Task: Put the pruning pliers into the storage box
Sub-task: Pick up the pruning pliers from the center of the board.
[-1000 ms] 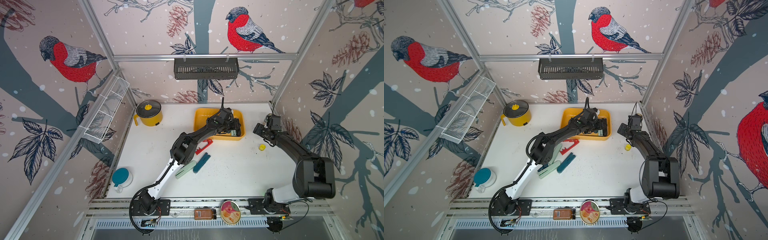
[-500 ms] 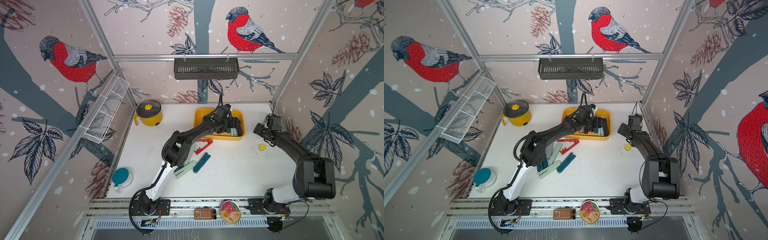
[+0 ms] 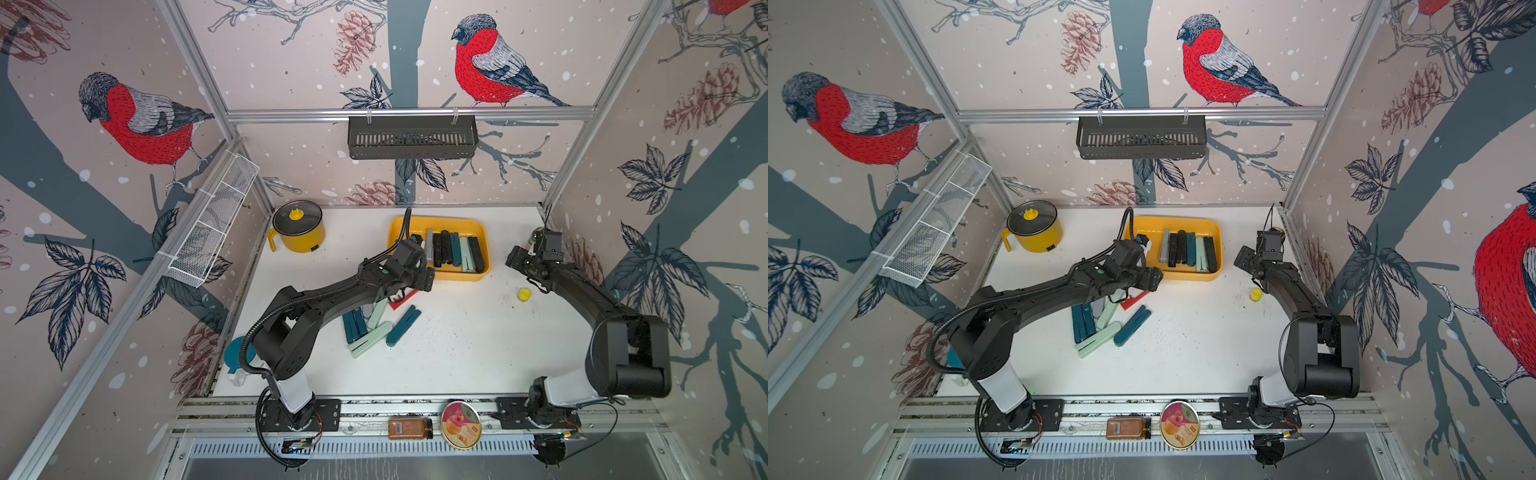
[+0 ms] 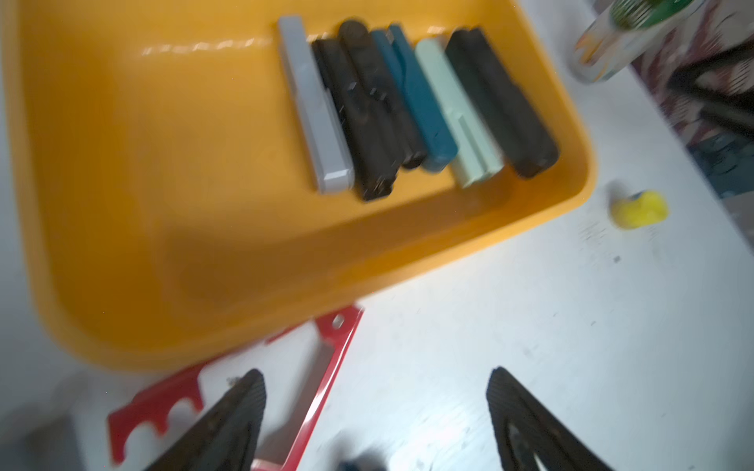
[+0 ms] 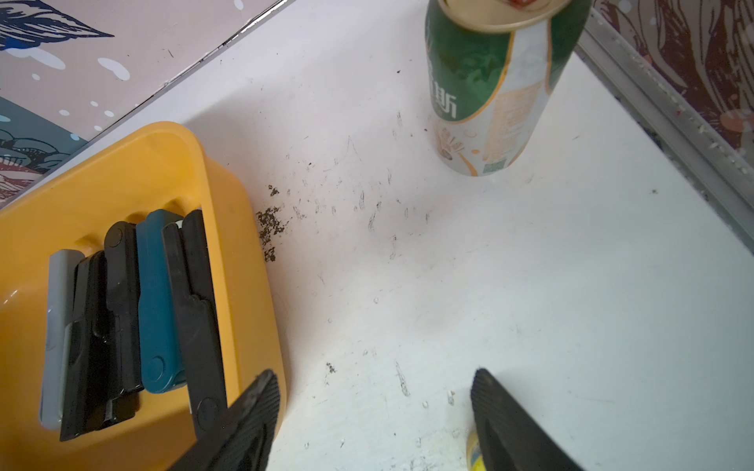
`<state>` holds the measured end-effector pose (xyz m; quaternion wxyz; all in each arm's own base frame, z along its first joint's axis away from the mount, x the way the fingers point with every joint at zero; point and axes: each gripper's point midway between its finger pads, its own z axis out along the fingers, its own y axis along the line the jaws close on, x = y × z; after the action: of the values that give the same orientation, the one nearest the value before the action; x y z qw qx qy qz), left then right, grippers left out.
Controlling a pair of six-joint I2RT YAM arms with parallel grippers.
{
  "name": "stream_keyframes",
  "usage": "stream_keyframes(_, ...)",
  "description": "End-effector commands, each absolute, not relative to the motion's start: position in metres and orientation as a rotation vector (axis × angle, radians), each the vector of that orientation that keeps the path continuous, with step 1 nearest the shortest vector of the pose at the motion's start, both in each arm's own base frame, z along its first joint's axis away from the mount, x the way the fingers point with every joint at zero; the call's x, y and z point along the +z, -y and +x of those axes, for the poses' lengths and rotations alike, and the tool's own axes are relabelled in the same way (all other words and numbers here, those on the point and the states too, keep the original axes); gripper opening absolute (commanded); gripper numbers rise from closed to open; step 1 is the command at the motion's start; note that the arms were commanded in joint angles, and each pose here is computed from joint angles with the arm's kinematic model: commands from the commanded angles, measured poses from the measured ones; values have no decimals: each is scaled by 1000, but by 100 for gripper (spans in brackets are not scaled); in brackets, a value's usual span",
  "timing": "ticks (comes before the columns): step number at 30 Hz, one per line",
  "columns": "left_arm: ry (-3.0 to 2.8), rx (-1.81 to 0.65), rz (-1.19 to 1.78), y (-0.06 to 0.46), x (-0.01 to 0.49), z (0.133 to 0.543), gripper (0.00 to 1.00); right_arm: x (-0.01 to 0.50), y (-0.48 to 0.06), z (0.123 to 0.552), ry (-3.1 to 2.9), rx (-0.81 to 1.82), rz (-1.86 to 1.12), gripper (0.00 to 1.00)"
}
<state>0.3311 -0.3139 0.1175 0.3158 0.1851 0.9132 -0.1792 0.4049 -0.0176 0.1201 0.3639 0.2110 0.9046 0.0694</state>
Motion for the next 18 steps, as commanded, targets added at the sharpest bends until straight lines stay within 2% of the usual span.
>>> stream_keyframes(1,-2431,-368,634,296,102,302,85,127,18,412,-2303,174,518,76)
stream_keyframes(8,-2509,-416,827,295,76,255,83,127,17,411,-2306,171,523,76)
stream_keyframes(18,-2565,-337,947,295,46,238,71,125,18,410,-2309,164,527,76)
